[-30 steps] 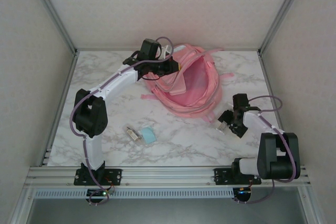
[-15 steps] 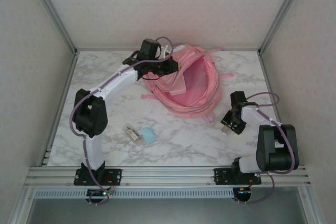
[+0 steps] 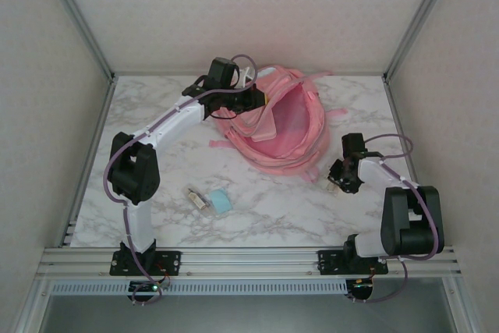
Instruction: Pack the student bag
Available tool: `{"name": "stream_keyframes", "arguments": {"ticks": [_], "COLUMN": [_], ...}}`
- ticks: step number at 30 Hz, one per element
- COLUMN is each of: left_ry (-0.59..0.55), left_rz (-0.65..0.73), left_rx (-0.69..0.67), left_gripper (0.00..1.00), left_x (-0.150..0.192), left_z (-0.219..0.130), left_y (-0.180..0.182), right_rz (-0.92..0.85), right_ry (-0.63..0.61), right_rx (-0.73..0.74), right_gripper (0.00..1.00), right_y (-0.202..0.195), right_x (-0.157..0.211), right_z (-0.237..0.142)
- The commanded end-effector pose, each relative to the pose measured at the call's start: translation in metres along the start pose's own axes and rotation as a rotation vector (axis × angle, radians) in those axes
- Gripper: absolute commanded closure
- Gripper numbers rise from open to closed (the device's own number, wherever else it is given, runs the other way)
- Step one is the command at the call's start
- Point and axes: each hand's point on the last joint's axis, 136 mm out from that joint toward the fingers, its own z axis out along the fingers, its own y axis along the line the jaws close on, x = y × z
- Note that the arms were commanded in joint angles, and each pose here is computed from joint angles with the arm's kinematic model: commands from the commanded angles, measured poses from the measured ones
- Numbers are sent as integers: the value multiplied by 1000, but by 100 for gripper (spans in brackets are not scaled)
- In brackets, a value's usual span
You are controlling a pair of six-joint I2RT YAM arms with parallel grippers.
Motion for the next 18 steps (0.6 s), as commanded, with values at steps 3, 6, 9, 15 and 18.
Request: {"name": "stream_keyframes", "arguments": {"ticks": [3, 6, 9, 15, 18], "left_ry": [-76, -75, -78, -81, -83], "left_rz": [12, 10, 12, 14, 15], "left_rx": [29, 32, 34, 30, 27], "left_gripper": [100, 100, 100, 100, 100], "left_x": [-25, -24, -24, -24, -25], "left_z": [-23, -24, -25, -26, -26], "left_y": [-13, -14, -15, -15, -14], "right_rz": [-36, -37, -40, -44, -59], "right_ry": [-24, -28, -28, -44, -63], "right_rx": [-66, -70, -73, -89, -87], "right_gripper": [100, 100, 100, 100, 100], "right_y": [16, 16, 17, 19, 18], "right_x": [-4, -5, -5, -6, -9], "right_z": [-9, -11, -12, -20, -31]}}
